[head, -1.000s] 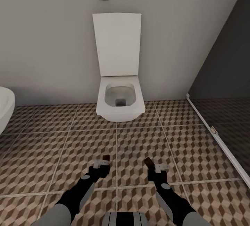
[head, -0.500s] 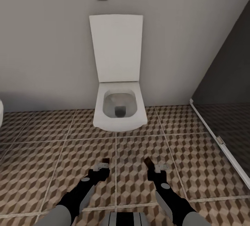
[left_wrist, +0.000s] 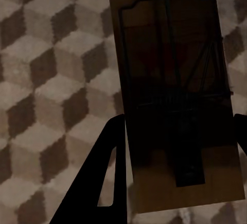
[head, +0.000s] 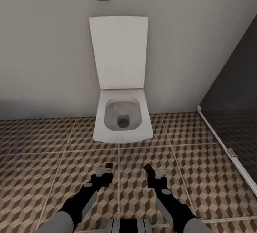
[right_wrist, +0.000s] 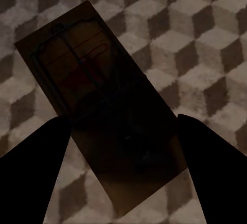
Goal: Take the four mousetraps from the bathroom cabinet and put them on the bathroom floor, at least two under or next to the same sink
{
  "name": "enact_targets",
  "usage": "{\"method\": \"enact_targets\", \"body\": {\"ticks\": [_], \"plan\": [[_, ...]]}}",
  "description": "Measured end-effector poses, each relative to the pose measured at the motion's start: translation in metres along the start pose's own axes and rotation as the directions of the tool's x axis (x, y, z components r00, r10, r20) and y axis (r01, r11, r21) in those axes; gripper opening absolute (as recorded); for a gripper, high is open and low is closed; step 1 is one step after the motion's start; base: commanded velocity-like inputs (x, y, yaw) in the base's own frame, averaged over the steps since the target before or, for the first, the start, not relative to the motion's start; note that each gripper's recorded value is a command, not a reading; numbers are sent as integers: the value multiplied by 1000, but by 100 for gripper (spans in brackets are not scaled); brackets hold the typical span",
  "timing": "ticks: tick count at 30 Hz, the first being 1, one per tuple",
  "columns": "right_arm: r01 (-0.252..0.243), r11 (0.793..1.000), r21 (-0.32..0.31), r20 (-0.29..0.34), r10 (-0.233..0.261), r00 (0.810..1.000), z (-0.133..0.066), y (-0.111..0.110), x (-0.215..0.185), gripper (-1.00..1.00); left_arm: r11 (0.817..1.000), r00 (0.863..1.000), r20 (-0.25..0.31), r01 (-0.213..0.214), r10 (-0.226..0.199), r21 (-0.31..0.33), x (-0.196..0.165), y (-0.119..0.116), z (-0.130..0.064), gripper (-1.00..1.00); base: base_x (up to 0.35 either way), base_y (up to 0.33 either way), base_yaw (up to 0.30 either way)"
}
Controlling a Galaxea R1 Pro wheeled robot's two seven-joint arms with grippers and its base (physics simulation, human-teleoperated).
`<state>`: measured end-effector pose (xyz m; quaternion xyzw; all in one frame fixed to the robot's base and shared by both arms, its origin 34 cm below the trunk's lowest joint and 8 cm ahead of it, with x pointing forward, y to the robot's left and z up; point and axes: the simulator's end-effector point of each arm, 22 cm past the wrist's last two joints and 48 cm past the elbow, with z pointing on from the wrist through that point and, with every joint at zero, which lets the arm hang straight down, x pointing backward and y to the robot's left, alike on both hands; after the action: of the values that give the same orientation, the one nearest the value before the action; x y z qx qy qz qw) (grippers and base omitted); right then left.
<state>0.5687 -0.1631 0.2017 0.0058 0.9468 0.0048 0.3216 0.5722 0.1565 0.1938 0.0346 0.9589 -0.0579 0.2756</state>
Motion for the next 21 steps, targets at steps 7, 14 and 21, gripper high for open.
{"method": "enact_targets", "body": {"ticks": [7, 14, 21], "plan": [[-2, 1000, -21, 0, 2, 1000, -1, 9, 0, -100, 1000, 1000, -1, 3, -3, 7, 0, -6, 0, -100, 47, 0, 0], [-10, 998, -63, -2, 10, 1000, -3, 32, 0, -100, 1000, 1000, -2, 3, -3, 13, 0, -10, 0, -100, 53, 0, 0], [12, 994, -109, -15, -14, 1000, -5, 45, 3, -100, 1000, 1000, -4, 2, -2, 15, 1, -11, 0, -100, 1, 0, 0]]}}
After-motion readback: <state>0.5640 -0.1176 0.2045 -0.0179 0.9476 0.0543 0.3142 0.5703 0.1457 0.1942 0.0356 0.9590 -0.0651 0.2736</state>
